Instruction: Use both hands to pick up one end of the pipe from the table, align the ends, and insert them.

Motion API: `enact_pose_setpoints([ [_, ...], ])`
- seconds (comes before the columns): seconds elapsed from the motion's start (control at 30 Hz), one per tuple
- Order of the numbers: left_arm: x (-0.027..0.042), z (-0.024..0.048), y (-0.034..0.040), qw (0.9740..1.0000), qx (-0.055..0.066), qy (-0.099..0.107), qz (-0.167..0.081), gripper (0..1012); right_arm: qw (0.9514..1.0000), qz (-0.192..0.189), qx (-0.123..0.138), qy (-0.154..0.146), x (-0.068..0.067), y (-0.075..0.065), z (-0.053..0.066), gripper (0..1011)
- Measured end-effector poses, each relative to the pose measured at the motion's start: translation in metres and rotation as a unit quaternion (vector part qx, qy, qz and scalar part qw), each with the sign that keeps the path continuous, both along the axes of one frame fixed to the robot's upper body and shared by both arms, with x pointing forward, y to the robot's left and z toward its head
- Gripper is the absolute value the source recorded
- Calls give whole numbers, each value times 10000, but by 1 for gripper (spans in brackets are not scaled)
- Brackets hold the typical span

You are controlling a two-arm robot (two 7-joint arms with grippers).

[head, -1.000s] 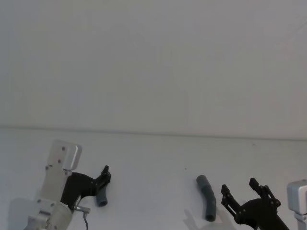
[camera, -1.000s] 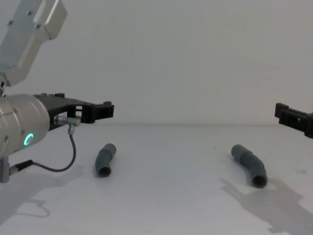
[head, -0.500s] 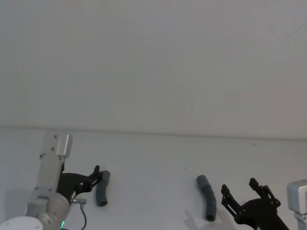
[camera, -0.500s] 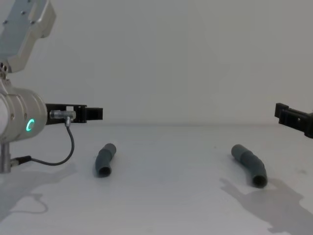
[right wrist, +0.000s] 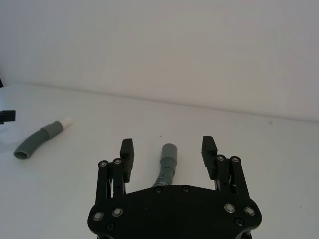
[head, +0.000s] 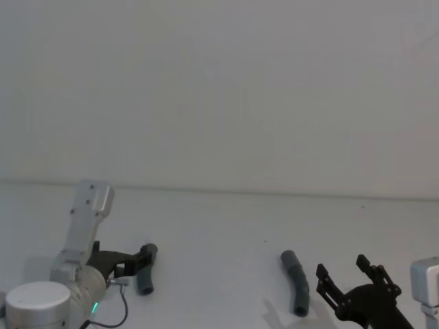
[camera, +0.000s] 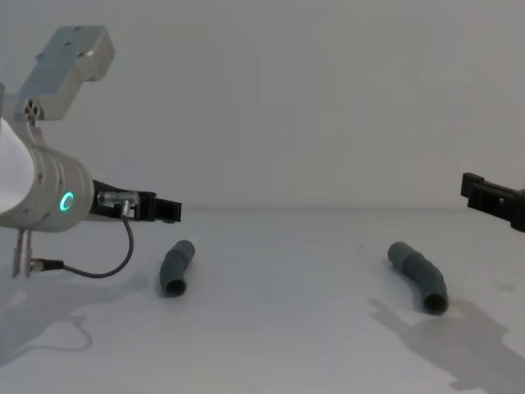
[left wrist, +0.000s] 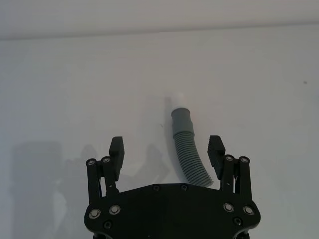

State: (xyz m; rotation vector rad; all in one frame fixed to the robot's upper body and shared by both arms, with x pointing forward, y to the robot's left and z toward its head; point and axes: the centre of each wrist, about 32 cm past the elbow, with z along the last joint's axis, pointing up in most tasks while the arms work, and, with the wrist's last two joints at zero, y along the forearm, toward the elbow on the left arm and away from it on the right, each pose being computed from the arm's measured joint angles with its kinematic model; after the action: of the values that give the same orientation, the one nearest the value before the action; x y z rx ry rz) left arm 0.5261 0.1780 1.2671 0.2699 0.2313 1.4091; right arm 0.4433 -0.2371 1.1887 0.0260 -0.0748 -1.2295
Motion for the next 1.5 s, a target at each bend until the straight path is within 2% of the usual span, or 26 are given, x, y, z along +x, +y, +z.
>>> enact_pose_setpoints([
  [0.1, 67, 26, -18, 9999, 69, 122, -84, 1001, 10000, 0, 0, 0, 0, 0, 0, 828],
  [0.37, 194, 69, -64, 9990, 242, 286, -247, 1001, 10000, 0, 0, 0, 0, 0, 0, 828],
  [0.57, 263, 70, -96, 9983, 323, 373, -294, 1001, 10000, 0, 0, 0, 0, 0, 0, 828],
  [1.07, 360, 23, -168, 9981, 265, 493, -268, 1002, 10000, 0, 0, 0, 0, 0, 0, 828],
  [1.5, 460, -36, -191, 9979, 184, 575, -225, 1001, 10000, 0, 0, 0, 0, 0, 0, 828],
])
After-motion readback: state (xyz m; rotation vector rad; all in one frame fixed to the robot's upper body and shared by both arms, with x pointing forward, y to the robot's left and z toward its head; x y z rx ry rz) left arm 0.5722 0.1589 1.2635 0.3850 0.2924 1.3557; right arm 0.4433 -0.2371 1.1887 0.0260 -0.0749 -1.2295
